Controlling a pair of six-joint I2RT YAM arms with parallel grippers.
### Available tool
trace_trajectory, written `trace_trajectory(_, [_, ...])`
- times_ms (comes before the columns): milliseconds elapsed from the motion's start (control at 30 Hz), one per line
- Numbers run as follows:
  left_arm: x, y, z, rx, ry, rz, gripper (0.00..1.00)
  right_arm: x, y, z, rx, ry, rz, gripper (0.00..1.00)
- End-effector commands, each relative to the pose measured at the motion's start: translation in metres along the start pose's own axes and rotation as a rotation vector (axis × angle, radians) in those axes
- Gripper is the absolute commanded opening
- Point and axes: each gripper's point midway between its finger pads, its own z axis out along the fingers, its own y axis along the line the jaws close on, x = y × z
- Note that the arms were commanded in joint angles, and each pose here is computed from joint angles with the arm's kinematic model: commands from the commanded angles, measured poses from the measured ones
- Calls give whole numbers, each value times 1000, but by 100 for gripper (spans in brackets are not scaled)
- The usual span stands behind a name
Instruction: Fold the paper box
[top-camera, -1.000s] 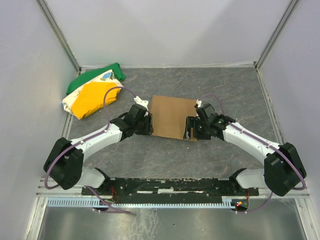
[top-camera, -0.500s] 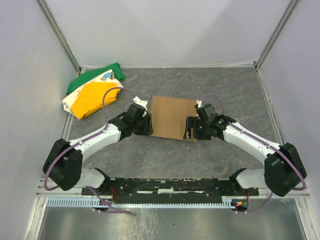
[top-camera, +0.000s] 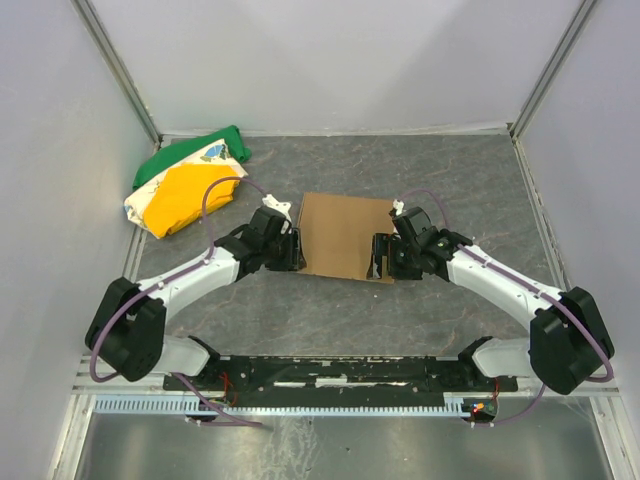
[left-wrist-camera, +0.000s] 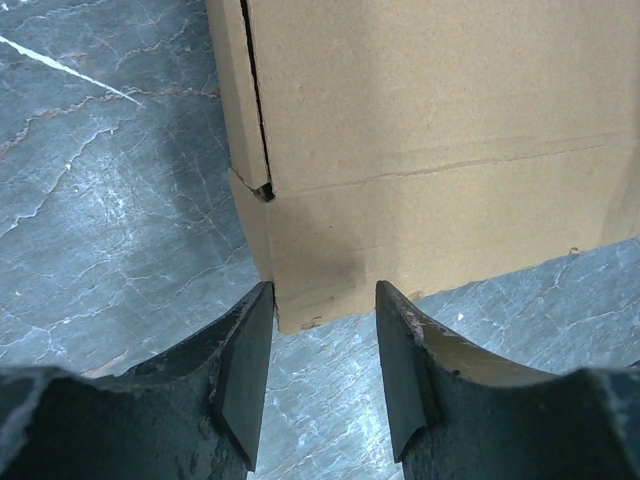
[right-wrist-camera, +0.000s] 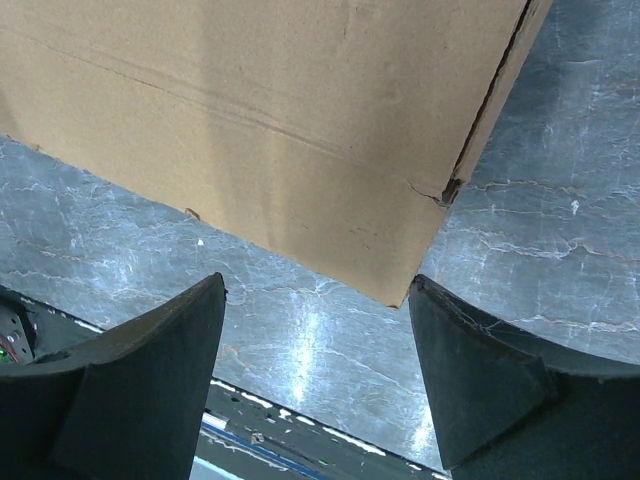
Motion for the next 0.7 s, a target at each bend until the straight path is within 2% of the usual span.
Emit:
trace_trajectory(0, [-11, -7, 4, 19, -29, -14, 53, -27, 27, -12, -90, -82, -9, 82])
trace_trajectory(333, [-7, -10, 11, 38, 1, -5, 53, -26, 31, -9, -110, -70, 2, 82])
trace_trajectory(667, [-4, -28, 5, 135, 22, -46, 52, -21, 43, -11, -152, -13, 50, 79])
